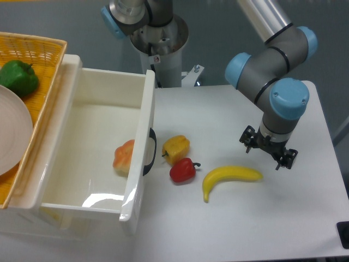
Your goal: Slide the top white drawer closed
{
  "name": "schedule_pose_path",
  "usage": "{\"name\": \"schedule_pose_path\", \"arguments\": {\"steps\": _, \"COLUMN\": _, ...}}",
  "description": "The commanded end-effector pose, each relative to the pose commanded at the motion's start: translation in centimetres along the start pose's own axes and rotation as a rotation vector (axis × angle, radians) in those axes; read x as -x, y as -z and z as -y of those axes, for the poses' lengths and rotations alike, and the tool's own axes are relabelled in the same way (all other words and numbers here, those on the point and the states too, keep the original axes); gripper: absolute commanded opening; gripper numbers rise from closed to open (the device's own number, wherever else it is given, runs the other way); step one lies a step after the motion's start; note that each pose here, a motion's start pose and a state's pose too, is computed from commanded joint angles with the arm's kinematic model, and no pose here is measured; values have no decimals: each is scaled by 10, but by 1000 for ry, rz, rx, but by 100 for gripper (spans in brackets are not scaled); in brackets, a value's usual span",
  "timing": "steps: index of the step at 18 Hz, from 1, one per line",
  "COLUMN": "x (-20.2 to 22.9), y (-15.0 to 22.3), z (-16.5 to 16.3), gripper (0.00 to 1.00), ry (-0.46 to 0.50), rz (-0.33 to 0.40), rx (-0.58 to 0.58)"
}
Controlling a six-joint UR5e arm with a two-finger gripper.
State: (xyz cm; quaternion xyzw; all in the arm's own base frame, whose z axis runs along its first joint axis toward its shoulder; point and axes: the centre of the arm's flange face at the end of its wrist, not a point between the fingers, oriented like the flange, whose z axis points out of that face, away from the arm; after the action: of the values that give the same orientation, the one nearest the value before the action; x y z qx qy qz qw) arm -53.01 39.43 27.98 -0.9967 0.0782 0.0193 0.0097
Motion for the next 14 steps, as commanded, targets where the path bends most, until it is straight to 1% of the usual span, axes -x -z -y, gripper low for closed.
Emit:
{"name": "schedule_pose_path", "arguments": {"steps": 1, "x": 0, "y": 1, "z": -1, "gripper": 100, "ry": 8, "rz": 2, "rx": 1}}
{"name": "schedule_pose_path", "arguments": {"steps": 2, "x": 0, "y": 1, "z": -1, "gripper": 100, "ry": 38, "rz": 2, "rx": 1}}
{"name": "schedule_pose_path", "arguments": {"steps": 4, "x": -1, "y": -3, "z": 0, "gripper": 100, "ry": 159, "rz": -7, "rx": 4}}
{"name": "schedule_pose_path", "arguments": {"steps": 5, "x": 0, "y": -6, "z": 0, "gripper": 100, "ry": 196, "rz": -9, "rx": 5}}
{"name": "schedule_pose_path", "arguments": {"steps": 7, "x": -1, "y": -6, "z": 1, "gripper": 100, "ry": 210, "rz": -13, "rx": 2}}
{"name": "schedule_pose_path", "arguments": {"steps": 9, "x": 0, "y": -4, "z": 3, "gripper": 100, "ry": 223, "rz": -20, "rx": -30}}
{"name": "schedule_pose_path", "arguments": {"steps": 10, "x": 2, "y": -2, "z": 2, "gripper": 95, "ry": 229, "rz": -25, "rx": -49}}
{"name": "schedule_pose_path", "arguments": {"steps": 11, "x": 2, "y": 0, "z": 1, "gripper": 75, "ry": 239, "rz": -32, "rx": -66}}
{"name": "schedule_pose_path", "arguments": {"steps": 12, "x": 2, "y": 0, "z": -1, "gripper": 59, "ry": 261, "rz": -43, "rx": -84}}
{"name": "schedule_pose_path", "arguments": {"steps": 13, "x": 3, "y": 1, "z": -2, "gripper": 42, "ry": 306, "rz": -53, "rx": -108}}
{"name": "schedule_pose_path", "arguments": {"steps": 14, "x": 3, "y": 2, "z": 0, "gripper": 31, "ry": 360, "rz": -70, "rx": -136}}
